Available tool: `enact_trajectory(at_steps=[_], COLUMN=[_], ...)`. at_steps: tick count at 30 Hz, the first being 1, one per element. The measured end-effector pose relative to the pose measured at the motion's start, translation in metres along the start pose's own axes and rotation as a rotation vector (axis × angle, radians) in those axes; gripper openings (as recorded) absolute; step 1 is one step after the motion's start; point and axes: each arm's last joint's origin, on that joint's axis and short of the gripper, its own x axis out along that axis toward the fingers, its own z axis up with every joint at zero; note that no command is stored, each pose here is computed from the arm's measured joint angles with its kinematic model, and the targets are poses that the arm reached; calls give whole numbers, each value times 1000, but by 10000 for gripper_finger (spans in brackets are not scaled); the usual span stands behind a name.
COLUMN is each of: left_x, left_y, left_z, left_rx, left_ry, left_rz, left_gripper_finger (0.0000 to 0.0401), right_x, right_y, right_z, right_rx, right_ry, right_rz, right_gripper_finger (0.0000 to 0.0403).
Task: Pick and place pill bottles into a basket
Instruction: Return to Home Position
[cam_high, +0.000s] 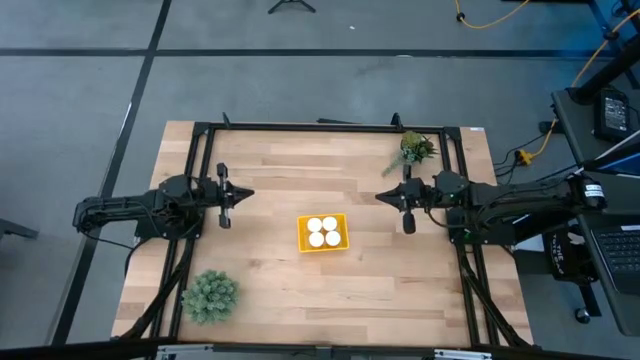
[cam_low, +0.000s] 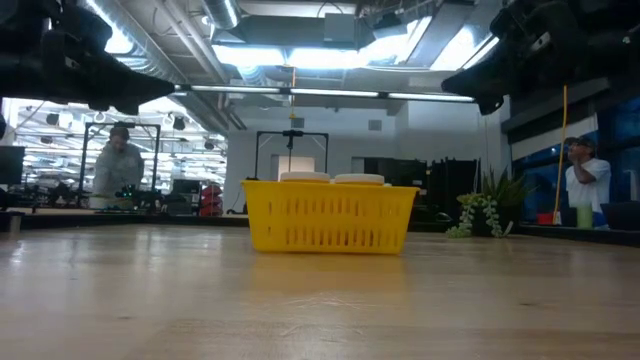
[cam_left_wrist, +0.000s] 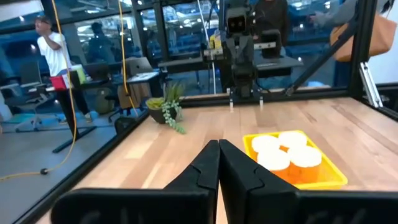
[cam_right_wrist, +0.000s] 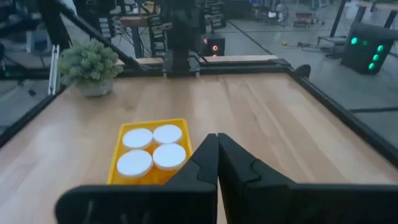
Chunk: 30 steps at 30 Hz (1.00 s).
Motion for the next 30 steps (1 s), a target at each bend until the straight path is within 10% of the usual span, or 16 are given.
enact_trajectory(at_steps=[30], left_x=[0], left_y=[0], left_z=[-1], left_rx=[-102], left_ry=[15], left_rz=[10], left_gripper_finger=[12], right_x=[-51], right_y=[-3], right_z=[-52], right_rx=[6], right_ry=[-144], right_rz=[57], right_gripper_finger=[2])
